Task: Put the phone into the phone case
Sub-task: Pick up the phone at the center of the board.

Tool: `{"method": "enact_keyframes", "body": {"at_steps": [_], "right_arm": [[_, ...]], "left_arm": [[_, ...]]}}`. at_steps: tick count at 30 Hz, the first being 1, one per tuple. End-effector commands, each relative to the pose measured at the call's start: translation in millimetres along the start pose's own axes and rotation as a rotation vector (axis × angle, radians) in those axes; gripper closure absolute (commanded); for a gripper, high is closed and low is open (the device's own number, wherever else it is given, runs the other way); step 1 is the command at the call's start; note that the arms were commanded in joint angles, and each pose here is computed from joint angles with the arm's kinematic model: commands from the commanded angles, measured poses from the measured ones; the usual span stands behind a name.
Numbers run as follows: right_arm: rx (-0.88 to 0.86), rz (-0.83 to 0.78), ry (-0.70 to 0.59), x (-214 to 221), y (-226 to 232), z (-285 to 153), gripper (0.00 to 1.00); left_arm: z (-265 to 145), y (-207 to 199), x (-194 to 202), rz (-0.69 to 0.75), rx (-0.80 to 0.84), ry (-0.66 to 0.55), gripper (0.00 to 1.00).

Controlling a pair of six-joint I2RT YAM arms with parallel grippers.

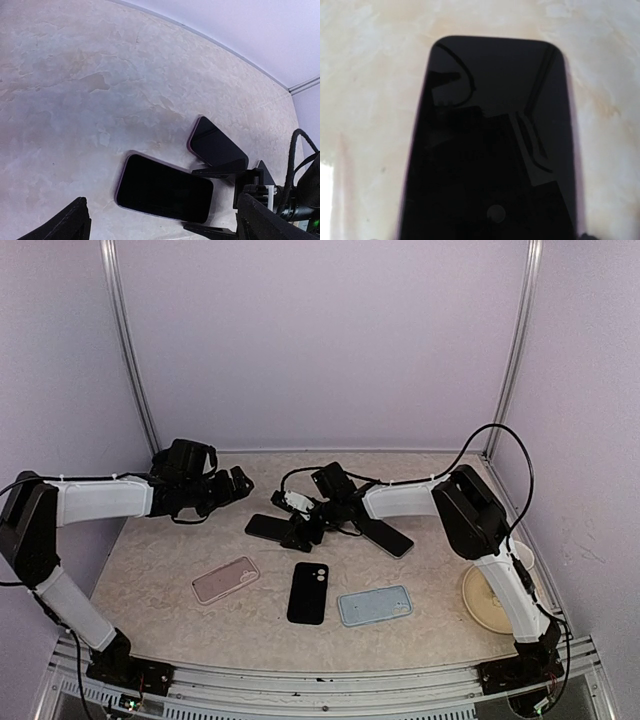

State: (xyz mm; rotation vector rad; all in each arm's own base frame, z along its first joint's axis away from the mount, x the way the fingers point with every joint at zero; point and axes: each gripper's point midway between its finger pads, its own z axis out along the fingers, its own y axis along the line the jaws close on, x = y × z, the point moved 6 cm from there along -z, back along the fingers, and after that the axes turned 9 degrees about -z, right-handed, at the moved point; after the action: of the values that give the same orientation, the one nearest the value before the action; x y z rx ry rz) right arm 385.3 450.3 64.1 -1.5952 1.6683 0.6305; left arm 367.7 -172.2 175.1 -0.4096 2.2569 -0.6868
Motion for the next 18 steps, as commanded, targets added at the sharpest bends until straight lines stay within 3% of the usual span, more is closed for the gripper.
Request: {"method": "enact_keyframes", "body": {"at_steps": [1,11,15,18], "right_arm": [[-0.073,0.063,0.098,36,12,13,0.19],[-0.028,0.033,0.113,36,14,9,0.35],[-0.015,-0.005,0.116,34,20,8,0.47],[0.001,-0.018,0.093,27,18,4,0.63]], "left_arm": [[-13,6,-2,0.006,-0.102,-0.025,0.01],[-26,13,-1,0.017,-0.119,-0.052,0.01],[-26,13,1,0.018,-0.113,-0.042,0.01],[-24,13,3,0.017,-0.104,-0.032,0.01]]}}
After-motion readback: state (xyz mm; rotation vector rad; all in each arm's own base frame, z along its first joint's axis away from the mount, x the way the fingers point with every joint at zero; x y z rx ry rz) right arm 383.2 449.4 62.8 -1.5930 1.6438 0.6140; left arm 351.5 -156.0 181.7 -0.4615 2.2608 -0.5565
